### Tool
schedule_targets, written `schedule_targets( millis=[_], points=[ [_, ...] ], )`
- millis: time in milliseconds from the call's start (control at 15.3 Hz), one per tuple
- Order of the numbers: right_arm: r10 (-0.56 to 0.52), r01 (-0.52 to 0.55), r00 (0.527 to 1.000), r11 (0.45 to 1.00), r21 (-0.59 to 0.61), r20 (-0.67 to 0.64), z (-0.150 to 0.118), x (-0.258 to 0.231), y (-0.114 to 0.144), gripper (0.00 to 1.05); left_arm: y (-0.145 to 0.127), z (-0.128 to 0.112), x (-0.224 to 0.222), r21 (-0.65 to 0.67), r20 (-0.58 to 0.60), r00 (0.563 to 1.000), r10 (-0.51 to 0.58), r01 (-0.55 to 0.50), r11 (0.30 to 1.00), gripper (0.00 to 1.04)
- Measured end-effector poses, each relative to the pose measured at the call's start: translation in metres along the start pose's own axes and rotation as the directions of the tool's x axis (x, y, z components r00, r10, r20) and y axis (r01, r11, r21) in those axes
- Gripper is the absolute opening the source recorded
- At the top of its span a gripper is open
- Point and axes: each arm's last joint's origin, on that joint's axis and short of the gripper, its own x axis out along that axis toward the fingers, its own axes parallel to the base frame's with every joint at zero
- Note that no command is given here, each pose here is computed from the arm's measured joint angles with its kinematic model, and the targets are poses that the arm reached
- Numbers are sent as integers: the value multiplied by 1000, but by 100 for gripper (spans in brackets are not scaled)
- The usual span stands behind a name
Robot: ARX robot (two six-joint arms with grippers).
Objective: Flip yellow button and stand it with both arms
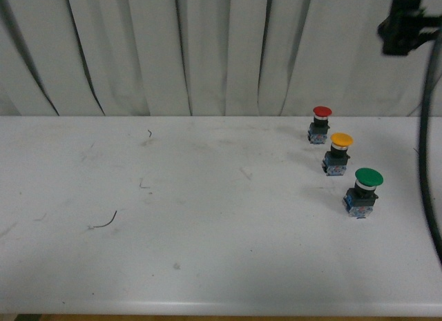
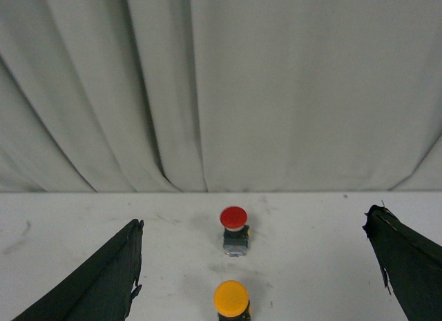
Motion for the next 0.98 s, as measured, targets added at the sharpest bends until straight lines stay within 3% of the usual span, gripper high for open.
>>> schedule_targets(
  millis=[65, 131, 261, 392, 588, 979],
  points=[
    [49, -50, 995, 999, 7, 86, 14, -48, 4, 98, 0, 0, 0, 0, 0, 1000, 0, 0, 1000, 98],
    [-2, 2, 994, 1000, -1, 112, 18, -85, 10, 91, 0, 0, 0, 0, 0, 1000, 0, 0, 1000, 98],
    [-127, 129, 989, 991, -22, 79, -5, -169, 13, 62, 0, 0, 0, 0, 0, 1000, 0, 0, 1000, 98],
    [-128, 133, 984, 991, -28, 121, -34, -223, 20, 36, 0, 0, 0, 0, 0, 1000, 0, 0, 1000, 98],
    [-135, 141, 977, 990, -26, 168, -54, -243, 14, 1, 0, 0, 0, 0, 0, 1000, 0, 0, 1000, 98],
    [-127, 133, 979, 991, -26, 157, -82, -259, 5, 2, 0, 0, 0, 0, 0, 1000, 0, 0, 1000, 98]
  ],
)
